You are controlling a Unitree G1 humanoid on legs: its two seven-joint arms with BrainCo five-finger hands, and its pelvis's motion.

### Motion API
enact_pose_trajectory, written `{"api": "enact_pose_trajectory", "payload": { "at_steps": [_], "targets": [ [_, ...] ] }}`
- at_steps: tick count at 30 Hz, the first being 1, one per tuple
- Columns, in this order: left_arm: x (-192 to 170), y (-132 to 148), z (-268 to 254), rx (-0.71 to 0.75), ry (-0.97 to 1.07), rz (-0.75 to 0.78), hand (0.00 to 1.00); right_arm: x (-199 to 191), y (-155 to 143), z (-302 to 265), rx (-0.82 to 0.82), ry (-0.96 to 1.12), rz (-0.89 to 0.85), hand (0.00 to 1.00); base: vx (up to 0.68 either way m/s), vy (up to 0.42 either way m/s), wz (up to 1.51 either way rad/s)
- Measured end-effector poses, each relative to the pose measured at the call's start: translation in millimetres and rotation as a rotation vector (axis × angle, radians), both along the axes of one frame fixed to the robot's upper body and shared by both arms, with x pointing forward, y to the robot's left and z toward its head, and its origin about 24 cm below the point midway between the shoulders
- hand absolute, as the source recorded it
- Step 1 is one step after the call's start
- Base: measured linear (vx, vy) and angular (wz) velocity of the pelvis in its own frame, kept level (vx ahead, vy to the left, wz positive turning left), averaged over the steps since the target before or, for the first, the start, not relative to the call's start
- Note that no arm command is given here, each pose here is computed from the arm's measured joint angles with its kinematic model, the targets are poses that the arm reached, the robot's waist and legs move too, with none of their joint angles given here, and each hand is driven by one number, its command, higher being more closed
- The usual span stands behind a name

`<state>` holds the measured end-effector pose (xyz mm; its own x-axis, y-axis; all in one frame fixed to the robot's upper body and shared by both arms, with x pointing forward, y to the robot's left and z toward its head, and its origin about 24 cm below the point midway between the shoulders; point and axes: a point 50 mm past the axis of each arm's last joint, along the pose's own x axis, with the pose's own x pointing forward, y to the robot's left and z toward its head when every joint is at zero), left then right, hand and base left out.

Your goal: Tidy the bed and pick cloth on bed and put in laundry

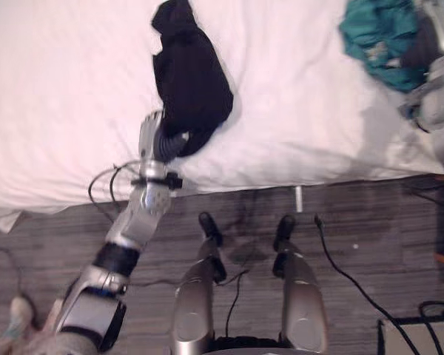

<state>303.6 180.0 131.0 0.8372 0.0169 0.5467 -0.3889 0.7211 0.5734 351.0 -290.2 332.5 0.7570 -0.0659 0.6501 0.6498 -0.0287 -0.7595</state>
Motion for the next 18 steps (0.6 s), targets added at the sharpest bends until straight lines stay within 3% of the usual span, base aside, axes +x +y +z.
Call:
{"api": "enact_pose_trajectory", "payload": {
  "at_steps": [5, 9, 13, 18],
  "targets": [
    [-39.7, 43.7, -58.5, -0.242, 0.223, 0.107, 1.0, -10.5, -28.4, 18.3, 0.084, -0.053, -0.068, 1.0, 0.04, -0.023, -0.06],
    [-66.2, 54.3, -105.5, -0.465, 0.417, 0.196, 1.0, -18.4, -55.3, 3.4, 0.208, -0.05, -0.115, 1.0, 0.04, -0.029, 0.0],
    [-82.6, 39.9, -130.9, -0.551, 0.541, 0.172, 1.0, -25.1, -69.4, -61.9, 0.403, 0.003, -0.118, 1.0, 0.09, -0.017, 0.06],
    [-97.8, 48.2, -138.0, -0.569, 0.598, 0.169, 1.0, -53.3, -21.9, -210.8, 0.767, 0.168, -0.029, 1.0, 0.09, -0.085, -0.08]
  ]
}}
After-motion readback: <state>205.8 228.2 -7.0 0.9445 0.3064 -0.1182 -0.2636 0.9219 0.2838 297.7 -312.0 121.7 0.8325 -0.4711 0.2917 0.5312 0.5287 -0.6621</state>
